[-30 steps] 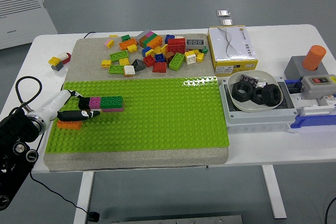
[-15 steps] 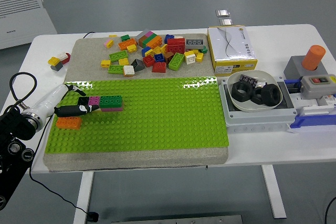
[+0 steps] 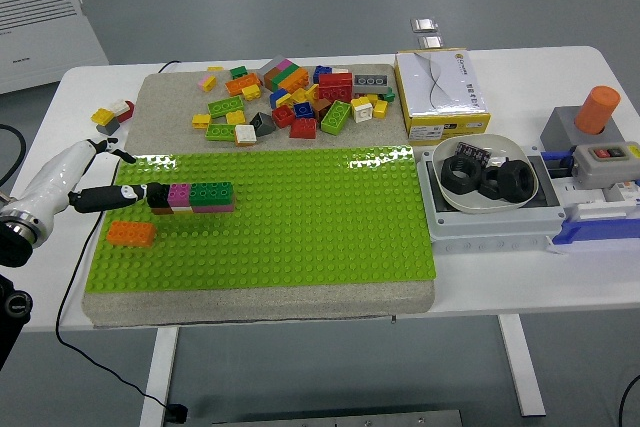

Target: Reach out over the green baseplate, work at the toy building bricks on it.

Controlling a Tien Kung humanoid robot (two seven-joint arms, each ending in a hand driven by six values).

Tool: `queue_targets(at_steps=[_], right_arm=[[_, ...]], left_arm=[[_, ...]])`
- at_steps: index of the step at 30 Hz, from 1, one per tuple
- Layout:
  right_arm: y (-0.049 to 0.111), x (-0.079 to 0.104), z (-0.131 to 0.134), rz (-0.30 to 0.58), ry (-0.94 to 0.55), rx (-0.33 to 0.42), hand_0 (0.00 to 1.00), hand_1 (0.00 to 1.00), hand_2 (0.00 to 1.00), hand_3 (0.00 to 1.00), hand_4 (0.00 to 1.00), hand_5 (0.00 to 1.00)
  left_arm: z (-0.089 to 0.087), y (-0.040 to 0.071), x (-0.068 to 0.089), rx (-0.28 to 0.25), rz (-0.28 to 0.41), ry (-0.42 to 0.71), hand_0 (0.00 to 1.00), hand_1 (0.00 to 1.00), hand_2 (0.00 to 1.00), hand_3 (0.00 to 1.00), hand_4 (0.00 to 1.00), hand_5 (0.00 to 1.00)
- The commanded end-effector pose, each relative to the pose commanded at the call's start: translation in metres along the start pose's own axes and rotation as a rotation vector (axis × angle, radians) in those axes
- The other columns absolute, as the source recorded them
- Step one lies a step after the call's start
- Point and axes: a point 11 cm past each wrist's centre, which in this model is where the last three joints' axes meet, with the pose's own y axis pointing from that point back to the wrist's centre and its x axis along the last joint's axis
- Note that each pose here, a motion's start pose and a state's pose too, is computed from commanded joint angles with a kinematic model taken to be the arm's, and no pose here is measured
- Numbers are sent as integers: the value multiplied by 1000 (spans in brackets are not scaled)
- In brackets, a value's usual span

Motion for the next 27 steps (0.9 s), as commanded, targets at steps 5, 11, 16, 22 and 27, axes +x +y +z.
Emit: queue_targets(at_steps=[5,11,16,22,27], right_arm=[[0,0,1,0,-2,-1,697,700,755,787,884,998],[0,0,1,0,-1,-2,697,700,756,788,901,998],[0,-1,0,-1,0,-4,697,700,756,788,901,998],[0,0,0,2,1,-3,697,701,756,788,918,998],[0,0,-1,2,4,-3,697,700,757,786,917,998]], left_arm=[[-17,13,-6,24,-24,-20,976,947,918,608,796,73],[-27,18,-12,46,-37,-30,976,947,916,600,732,2],[-30,18,-18,60,-45,-25,976,947,916,600,732,2],[-44,18,-18,111,-56,-38,976,948,915,592,702,2],[-48,18,-20,133,-74,-52,978,951,917,594,705,2]])
